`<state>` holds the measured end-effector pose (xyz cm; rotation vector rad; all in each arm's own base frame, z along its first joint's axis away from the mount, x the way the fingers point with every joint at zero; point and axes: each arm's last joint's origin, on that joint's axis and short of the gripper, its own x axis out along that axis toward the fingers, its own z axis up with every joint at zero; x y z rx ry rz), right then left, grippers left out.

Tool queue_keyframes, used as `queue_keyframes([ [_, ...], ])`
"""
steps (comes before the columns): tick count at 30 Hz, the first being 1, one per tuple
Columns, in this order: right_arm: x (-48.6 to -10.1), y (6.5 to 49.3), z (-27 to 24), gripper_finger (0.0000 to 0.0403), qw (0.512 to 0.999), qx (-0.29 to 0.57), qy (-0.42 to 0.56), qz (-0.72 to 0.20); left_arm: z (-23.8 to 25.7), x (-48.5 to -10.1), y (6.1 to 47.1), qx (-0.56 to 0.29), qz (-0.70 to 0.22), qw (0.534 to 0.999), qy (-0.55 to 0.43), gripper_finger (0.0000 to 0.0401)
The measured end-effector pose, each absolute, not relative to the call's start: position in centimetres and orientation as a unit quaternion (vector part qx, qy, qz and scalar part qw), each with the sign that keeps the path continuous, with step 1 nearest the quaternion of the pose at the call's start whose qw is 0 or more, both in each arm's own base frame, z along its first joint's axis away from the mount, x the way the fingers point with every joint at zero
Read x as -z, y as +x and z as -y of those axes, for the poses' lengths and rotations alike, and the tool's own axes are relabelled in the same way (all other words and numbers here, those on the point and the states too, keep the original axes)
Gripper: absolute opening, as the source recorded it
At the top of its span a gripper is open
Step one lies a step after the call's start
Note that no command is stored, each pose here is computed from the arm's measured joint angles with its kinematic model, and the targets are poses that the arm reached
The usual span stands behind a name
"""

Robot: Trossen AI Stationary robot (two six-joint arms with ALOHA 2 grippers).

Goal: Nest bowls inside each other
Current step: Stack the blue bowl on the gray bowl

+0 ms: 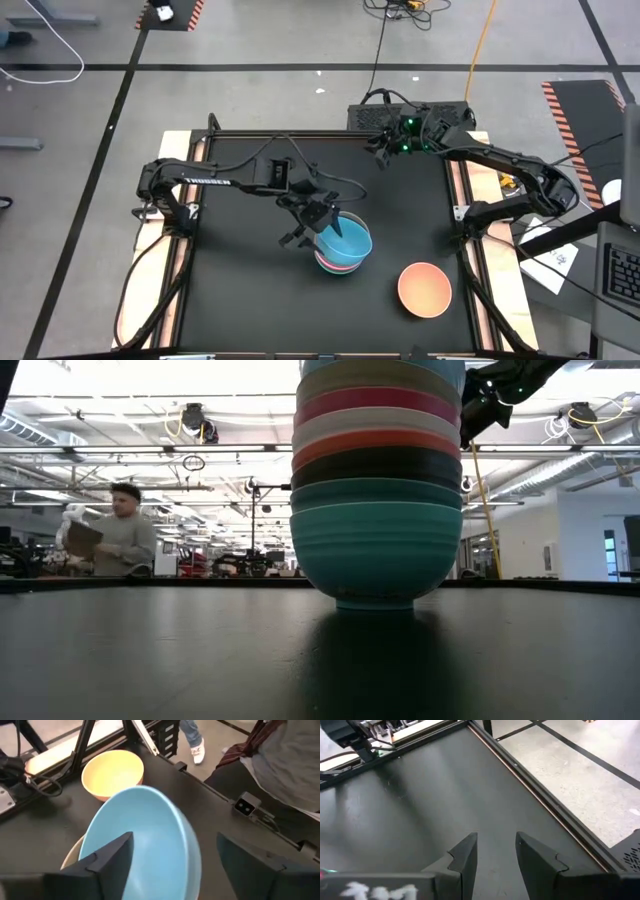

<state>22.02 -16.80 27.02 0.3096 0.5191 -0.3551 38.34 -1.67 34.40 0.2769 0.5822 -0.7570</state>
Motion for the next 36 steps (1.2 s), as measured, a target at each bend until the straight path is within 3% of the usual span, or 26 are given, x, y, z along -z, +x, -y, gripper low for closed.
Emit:
queue_keyframes([
  [10, -27.0, 22.0, 16.7, 0.0127, 0.941, 0.164, 0.155, -0.253, 1.8, -32.6, 39.6, 0.372, -0.294, 0.872, 0.121, 0.0158],
  [18, -27.0, 22.1, 16.7, 0.0127, 0.940, 0.164, 0.158, -0.255, 3.4, -30.3, 40.7, 0.358, -0.332, 0.859, 0.155, 0.0014],
  [24, -27.0, 22.1, 16.6, 0.0127, 0.940, 0.163, 0.160, -0.254, 4.0, -29.8, 40.9, 0.358, -0.340, 0.856, 0.155, 0.0029],
  [30, -27.0, 22.1, 16.6, 0.0127, 0.939, 0.163, 0.165, -0.255, 3.9, -30.1, 40.6, 0.348, -0.345, 0.857, 0.157, 0.0009],
  [36, -26.9, 22.1, 16.5, 0.0127, 0.938, 0.163, 0.166, -0.257, 3.7, -30.1, 39.9, 0.324, -0.384, 0.852, 0.150, 0.0028],
])
